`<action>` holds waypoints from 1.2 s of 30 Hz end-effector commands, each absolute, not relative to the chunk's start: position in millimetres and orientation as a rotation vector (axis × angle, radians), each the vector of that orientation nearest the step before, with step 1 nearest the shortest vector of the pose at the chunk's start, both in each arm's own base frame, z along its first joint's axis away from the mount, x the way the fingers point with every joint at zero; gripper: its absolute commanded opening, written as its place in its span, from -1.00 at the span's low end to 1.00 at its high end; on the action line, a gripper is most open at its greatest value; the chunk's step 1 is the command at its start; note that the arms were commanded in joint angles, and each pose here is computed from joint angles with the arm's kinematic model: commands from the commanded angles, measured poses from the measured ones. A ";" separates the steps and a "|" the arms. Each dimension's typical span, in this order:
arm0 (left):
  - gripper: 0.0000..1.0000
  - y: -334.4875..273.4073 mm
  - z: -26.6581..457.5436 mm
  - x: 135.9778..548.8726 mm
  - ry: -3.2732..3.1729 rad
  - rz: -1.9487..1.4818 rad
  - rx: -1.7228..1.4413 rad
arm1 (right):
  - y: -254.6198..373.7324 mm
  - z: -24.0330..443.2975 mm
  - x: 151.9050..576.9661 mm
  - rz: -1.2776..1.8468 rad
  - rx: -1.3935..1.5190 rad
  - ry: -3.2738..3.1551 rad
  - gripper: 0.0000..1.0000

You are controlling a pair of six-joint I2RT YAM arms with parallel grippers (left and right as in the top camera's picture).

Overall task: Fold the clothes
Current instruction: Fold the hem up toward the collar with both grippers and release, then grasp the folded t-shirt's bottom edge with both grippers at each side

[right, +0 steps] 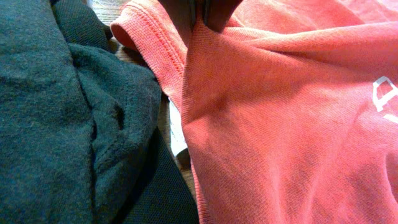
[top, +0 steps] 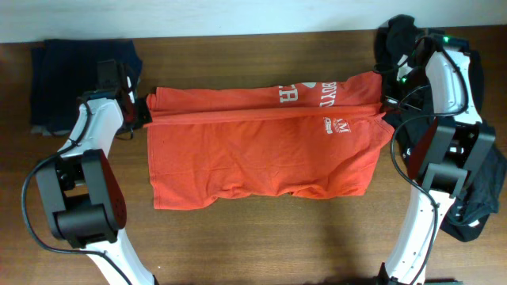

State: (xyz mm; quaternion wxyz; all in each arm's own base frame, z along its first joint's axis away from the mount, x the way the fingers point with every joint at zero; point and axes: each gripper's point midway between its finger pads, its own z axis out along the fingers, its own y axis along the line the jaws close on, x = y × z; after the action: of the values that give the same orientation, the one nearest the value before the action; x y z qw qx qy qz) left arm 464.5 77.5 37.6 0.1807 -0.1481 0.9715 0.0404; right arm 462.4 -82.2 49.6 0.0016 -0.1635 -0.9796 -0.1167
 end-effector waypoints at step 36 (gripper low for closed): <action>0.98 47.9 262.3 307.3 2.613 -0.060 -0.688 | -44.2 361.4 287.7 -0.287 -0.603 -3.608 0.75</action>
State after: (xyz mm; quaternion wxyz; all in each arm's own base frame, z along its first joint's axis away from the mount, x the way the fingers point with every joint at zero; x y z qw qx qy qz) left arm 324.5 52.2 268.3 0.2287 -0.2139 0.9497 -0.0061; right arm 315.4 -46.9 390.6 -0.3126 -0.1356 -0.9365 -0.0830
